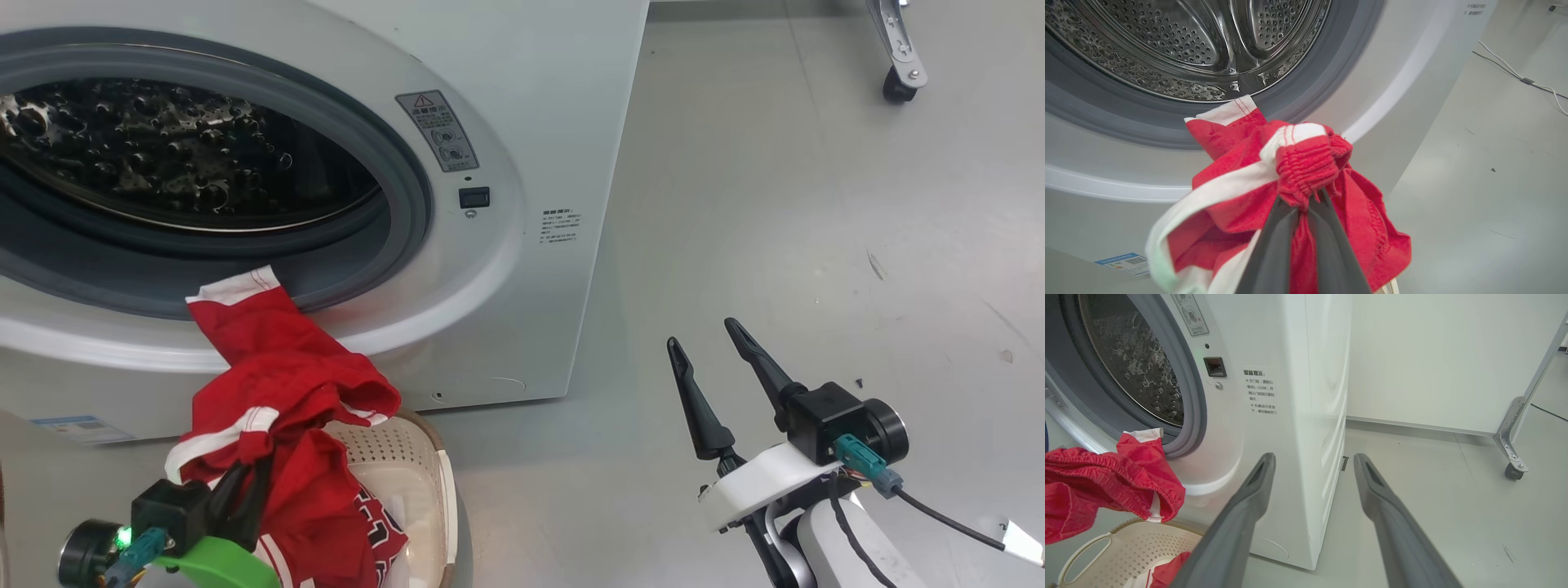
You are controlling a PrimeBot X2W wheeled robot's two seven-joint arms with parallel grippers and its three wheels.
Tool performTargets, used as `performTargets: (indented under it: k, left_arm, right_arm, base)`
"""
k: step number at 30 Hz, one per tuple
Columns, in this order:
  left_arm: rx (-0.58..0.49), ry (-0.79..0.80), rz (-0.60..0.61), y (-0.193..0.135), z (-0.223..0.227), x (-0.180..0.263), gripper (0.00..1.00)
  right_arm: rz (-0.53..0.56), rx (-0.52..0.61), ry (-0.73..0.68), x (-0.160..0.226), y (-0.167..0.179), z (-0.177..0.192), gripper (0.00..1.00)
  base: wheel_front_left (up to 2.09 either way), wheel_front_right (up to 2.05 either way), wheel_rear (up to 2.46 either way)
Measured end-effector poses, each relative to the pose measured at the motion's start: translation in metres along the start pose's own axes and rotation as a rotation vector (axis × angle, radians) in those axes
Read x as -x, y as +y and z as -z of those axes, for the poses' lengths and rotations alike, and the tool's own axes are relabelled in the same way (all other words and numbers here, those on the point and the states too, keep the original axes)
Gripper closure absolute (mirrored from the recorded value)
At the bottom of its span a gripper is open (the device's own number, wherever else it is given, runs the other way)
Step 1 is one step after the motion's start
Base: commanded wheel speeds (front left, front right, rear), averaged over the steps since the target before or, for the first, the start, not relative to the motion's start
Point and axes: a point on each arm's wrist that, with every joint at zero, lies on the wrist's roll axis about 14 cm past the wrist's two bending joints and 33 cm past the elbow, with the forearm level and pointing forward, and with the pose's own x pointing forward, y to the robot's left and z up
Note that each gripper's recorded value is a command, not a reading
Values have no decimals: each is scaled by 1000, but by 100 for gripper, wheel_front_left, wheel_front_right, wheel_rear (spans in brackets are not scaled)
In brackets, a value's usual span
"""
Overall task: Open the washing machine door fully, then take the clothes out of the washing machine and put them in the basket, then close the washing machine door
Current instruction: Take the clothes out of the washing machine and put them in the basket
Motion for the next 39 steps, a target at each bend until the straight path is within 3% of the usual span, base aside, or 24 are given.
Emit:
performTargets:
  k: [15,29,39]
  left_arm:
    - [90,352,37,-14,91,9,100]
    - [66,381,89,-17,97,-28,100]
    - [30,493,118,-13,126,-38,100]
  right_arm:
    - [51,2,23,-1,-18,7,0]
    - [87,4,48,-4,-32,16,0]
    - [129,13,66,-4,-45,21,0]
  base:
    - [0,0,0]
    - [0,0,0]
    - [0,0,0]
